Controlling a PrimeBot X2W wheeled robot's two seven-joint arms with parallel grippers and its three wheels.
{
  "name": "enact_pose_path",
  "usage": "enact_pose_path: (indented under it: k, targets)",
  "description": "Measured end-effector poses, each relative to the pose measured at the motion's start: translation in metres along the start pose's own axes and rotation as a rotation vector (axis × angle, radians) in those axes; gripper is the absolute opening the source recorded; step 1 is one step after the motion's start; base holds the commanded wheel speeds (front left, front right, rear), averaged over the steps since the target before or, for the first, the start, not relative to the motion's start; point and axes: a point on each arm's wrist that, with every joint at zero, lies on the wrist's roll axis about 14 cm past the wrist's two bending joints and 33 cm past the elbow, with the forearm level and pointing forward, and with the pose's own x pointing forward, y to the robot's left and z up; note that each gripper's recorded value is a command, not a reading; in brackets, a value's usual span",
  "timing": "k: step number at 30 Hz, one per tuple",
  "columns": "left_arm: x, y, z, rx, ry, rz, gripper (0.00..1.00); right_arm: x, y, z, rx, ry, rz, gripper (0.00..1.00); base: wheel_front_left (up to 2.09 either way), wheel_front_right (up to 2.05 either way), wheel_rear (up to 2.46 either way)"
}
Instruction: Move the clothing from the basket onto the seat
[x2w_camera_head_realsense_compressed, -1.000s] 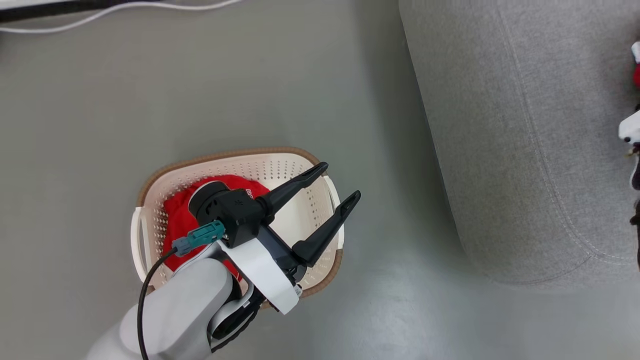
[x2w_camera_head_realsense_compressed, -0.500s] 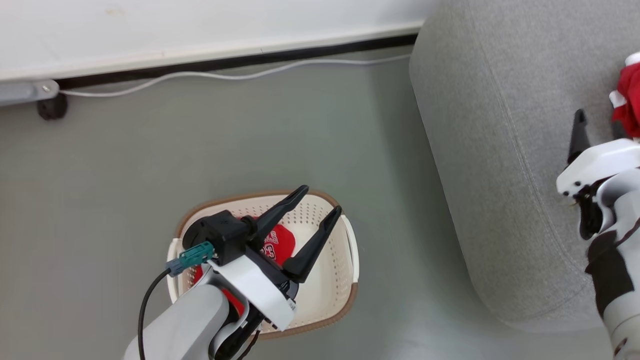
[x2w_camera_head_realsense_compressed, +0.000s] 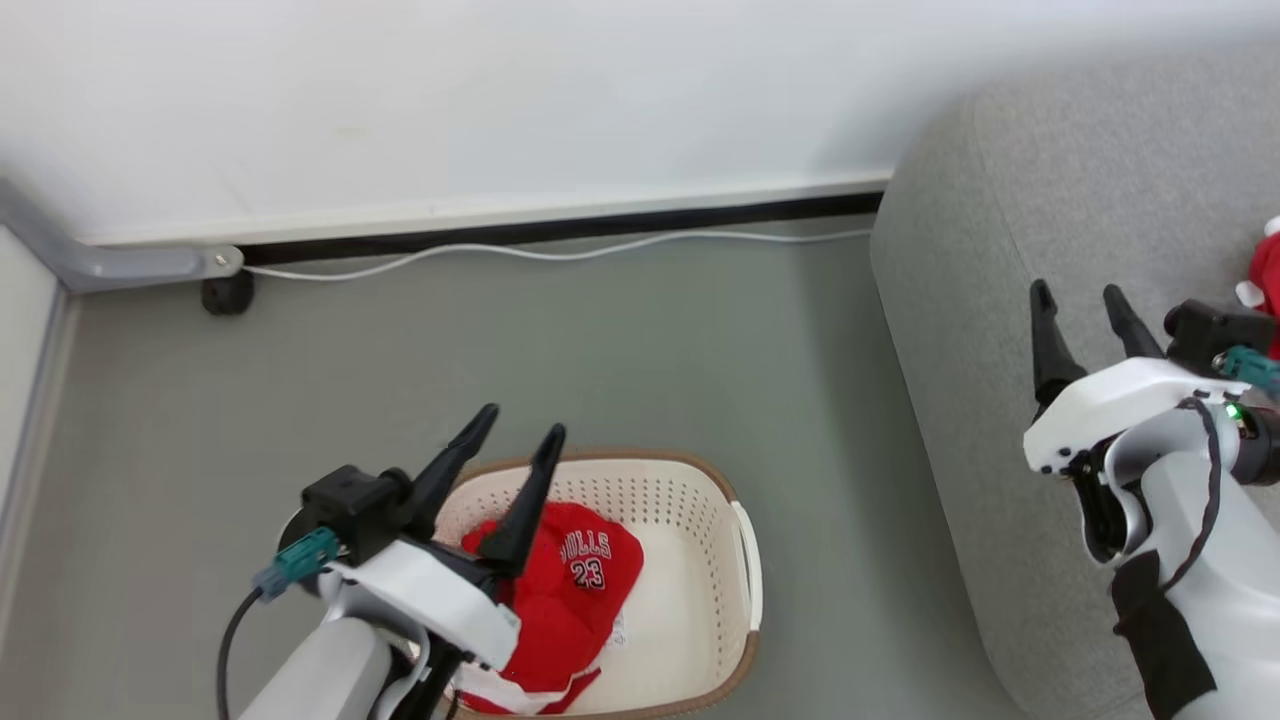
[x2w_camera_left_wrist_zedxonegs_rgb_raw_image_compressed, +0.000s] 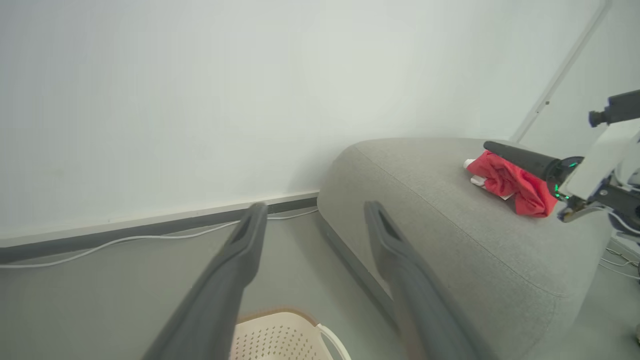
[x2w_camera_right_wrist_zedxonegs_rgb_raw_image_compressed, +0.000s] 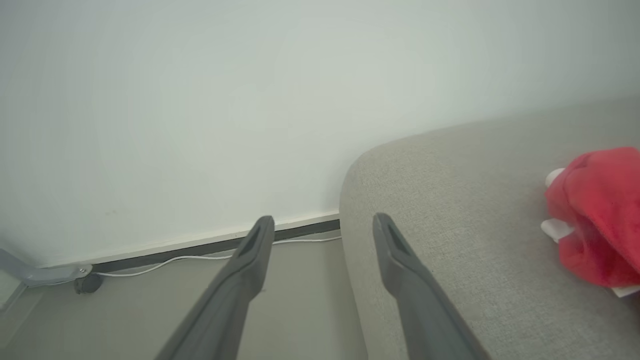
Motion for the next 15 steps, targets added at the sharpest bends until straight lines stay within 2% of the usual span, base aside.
enact_pose_path:
  k: [11,15]
  targets:
    - [-0.059,0.062,0.026,0.066,-0.099,0.287,1.00,-0.031,0.050,0.032,0.000,-0.133,0.172,1.00,0.00,0.00,0.00]
    - [-0.083,0.080,0.029,0.082,-0.114,0.378,1.00,-0.046,0.054,0.035,0.004,-0.162,0.189,1.00,0.00,0.00,0.00]
